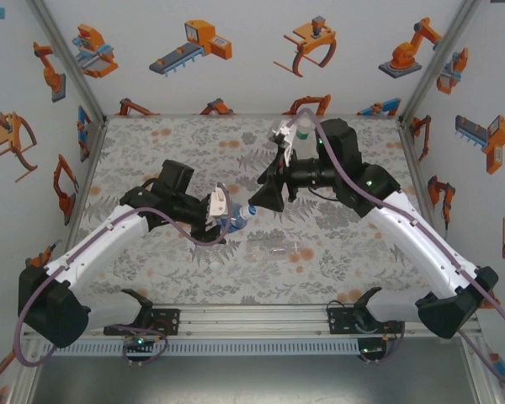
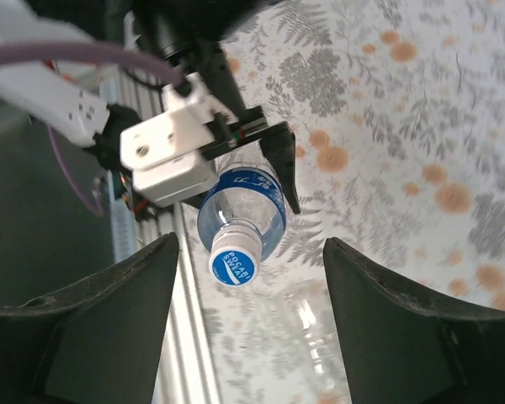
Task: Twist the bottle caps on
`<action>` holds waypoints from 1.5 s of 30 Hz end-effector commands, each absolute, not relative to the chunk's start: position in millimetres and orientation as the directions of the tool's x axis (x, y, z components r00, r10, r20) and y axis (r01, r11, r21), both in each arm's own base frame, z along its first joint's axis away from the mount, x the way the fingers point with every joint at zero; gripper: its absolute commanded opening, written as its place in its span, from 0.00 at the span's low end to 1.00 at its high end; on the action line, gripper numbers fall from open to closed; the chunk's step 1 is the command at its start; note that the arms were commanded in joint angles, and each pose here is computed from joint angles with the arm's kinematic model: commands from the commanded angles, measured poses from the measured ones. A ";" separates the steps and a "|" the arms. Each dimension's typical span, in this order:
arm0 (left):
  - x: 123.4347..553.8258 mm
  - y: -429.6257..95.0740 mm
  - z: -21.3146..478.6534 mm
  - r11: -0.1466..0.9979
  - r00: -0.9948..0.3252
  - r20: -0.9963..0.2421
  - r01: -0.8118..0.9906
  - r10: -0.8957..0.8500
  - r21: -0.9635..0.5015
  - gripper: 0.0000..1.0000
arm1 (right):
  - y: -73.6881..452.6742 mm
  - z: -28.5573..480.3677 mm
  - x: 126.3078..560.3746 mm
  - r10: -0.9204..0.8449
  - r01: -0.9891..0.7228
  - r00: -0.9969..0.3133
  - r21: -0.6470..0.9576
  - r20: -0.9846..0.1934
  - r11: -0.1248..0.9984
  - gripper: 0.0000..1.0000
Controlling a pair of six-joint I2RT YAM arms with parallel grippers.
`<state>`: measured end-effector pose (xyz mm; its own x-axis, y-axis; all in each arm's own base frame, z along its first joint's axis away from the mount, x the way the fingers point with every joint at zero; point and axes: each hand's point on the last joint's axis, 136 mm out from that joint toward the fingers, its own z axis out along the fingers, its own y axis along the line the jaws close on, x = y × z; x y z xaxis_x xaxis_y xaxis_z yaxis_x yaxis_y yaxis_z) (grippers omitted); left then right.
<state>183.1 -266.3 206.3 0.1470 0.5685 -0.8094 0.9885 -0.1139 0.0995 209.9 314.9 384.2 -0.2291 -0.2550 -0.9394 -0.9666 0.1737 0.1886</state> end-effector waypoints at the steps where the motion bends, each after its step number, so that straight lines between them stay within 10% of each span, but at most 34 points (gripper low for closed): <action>1: 176.8 -269.3 225.1 -0.151 0.203 -0.832 0.978 0.516 0.145 0.00 | 313.7 402.7 173.2 -0.207 -0.984 0.168 -0.149 -0.964 -0.101 0.59; 9: 175.5 -269.8 227.3 -0.156 0.206 -0.836 0.977 0.508 0.146 0.00 | 318.5 362.3 145.9 -0.177 -0.874 0.459 -0.406 -0.871 -0.268 0.58; 28: 175.3 -269.6 226.7 -0.155 0.203 -0.836 0.978 0.510 0.142 0.00 | 326.8 335.4 158.2 -0.218 -0.886 0.449 -0.400 -0.866 -0.235 0.29; 32: 176.0 -269.2 226.1 -0.152 0.202 -0.834 0.978 0.513 0.143 0.00 | 329.4 335.1 165.9 -0.252 -0.958 0.274 -0.242 -0.928 -0.150 0.16; 37: 179.3 -269.0 224.8 -0.141 0.199 -0.828 0.979 0.524 0.146 0.00 | 330.5 334.2 201.5 -0.243 -0.962 -0.244 0.204 -0.939 0.180 0.01; 45: 181.2 -269.6 224.1 -0.134 0.197 -0.827 0.980 0.527 0.148 0.00 | 311.8 290.9 239.1 0.128 -0.281 -0.904 0.792 -0.408 0.542 0.00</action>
<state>187.8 -260.1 200.9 0.1222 0.6044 -0.7873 0.9925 -0.0787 0.0937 216.4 321.3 311.5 -0.6576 -0.1614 -0.7358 -0.7251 0.4008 0.5601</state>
